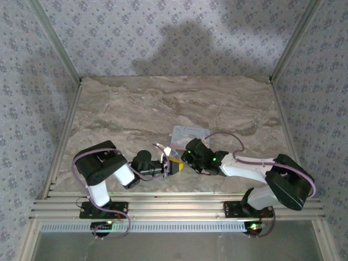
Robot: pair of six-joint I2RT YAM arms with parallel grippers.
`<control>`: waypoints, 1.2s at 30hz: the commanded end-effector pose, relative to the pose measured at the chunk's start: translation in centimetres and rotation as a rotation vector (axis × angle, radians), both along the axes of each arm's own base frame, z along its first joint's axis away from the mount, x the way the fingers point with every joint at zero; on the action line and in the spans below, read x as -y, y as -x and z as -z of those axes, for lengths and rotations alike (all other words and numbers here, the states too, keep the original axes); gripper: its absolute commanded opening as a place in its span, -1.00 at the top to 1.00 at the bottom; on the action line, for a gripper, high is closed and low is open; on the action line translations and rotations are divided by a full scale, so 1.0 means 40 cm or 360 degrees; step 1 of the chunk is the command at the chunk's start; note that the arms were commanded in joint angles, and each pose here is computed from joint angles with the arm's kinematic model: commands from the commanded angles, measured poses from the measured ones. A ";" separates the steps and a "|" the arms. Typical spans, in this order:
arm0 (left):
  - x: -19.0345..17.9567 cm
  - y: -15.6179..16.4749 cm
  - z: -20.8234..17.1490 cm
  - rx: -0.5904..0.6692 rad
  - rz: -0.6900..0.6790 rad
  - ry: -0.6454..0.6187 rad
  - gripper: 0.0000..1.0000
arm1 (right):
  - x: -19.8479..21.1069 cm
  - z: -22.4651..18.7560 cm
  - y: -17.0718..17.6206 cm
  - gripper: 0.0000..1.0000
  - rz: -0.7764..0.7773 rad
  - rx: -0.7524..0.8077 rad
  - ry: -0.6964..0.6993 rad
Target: Unlock a padlock with a key
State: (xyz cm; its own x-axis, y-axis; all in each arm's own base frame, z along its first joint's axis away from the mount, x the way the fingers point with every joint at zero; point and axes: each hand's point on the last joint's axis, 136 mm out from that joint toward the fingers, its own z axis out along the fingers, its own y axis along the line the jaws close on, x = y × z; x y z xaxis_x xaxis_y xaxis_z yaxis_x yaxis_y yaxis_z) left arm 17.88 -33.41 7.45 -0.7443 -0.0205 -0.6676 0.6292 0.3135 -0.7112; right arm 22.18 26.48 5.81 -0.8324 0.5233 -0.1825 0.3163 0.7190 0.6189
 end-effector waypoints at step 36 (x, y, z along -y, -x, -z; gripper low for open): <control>-0.012 -0.006 0.080 0.0839 -0.0073 -0.0781 1.00 | -0.047 -0.017 -0.002 1.00 -0.0076 -0.0165 0.0013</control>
State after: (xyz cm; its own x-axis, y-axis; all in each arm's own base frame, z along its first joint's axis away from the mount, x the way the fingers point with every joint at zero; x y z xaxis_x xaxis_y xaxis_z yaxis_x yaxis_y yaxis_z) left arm 18.15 -33.37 4.56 -0.4961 0.1966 -0.8457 0.7681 0.5536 -0.3218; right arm 21.40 27.31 5.32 -0.8652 0.4887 -0.1120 0.3509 0.7498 0.5610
